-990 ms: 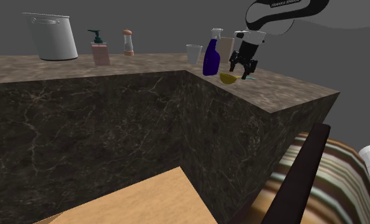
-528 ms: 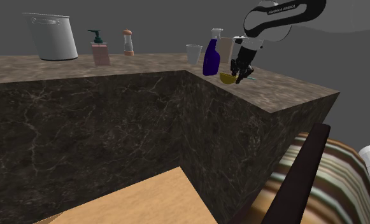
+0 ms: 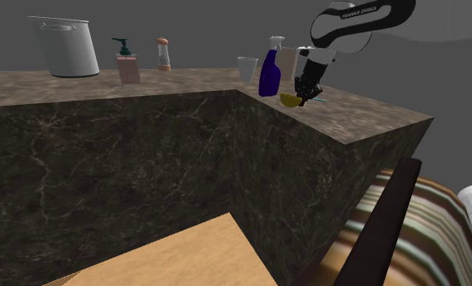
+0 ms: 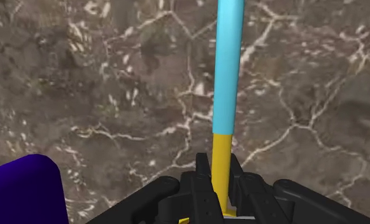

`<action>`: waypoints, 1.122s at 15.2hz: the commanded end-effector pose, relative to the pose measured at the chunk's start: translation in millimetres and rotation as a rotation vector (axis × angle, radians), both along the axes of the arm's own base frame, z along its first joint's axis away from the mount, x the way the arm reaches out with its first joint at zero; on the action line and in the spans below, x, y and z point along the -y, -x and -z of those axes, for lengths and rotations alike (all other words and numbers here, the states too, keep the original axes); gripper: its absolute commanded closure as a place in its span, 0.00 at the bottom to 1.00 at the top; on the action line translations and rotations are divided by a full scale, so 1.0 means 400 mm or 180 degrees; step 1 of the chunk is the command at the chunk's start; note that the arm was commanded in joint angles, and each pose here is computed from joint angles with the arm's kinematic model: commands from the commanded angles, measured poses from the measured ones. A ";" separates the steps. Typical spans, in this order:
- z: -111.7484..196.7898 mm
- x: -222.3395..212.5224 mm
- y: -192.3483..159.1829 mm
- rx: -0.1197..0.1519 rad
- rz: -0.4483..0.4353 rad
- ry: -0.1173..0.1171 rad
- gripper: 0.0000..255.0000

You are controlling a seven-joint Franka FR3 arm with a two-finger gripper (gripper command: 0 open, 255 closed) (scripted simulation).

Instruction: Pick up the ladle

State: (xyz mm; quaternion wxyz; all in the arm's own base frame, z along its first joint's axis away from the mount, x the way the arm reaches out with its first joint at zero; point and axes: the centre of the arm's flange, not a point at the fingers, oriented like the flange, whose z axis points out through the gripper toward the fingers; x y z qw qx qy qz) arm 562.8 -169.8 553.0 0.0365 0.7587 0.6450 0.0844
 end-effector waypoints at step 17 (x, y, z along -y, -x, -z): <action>-0.199 0.000 0.001 -0.0005 0.0000 0.0000 1.00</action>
